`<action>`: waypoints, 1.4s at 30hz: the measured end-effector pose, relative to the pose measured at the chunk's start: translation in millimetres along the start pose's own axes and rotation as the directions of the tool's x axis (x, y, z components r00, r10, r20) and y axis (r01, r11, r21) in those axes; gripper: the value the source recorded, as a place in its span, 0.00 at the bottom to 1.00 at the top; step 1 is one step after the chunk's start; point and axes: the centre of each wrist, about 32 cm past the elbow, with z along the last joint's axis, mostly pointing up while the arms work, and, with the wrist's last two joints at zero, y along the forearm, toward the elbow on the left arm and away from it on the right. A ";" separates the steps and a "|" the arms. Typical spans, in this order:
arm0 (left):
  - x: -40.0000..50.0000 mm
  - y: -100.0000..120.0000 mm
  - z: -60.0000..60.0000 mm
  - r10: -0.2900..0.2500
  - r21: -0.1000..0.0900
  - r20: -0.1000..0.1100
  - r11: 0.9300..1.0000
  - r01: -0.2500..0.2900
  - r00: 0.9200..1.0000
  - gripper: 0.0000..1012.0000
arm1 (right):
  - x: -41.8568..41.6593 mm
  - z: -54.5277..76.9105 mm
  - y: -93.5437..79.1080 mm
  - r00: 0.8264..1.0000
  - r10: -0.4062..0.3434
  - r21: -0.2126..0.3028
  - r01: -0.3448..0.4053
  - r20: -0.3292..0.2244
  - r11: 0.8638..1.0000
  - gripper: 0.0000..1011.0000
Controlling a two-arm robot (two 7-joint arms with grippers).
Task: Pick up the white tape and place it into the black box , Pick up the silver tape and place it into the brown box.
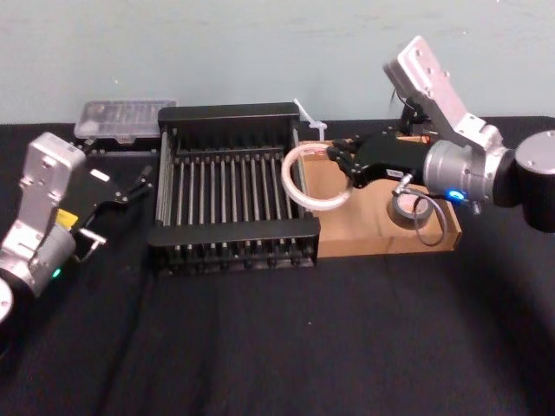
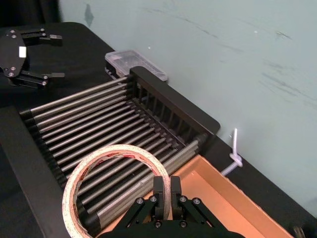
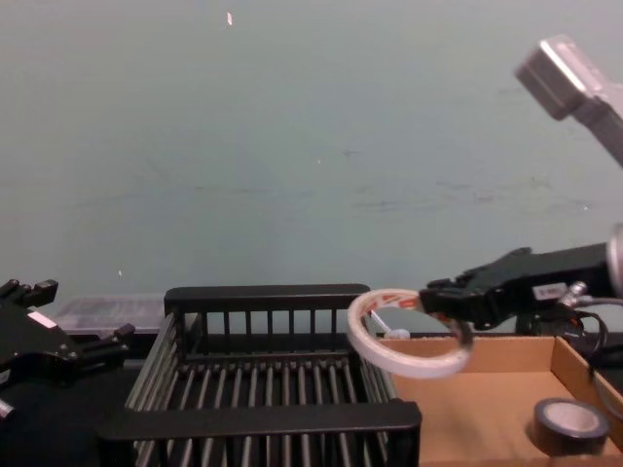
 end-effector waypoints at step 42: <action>0.0 0.0 0.0 0.000 0.000 0.000 1.000 0.000 1.000 0.99 | -4.1 25.2 50.1 0.996 0.073 0.031 -0.074 0.047 0.997 0.10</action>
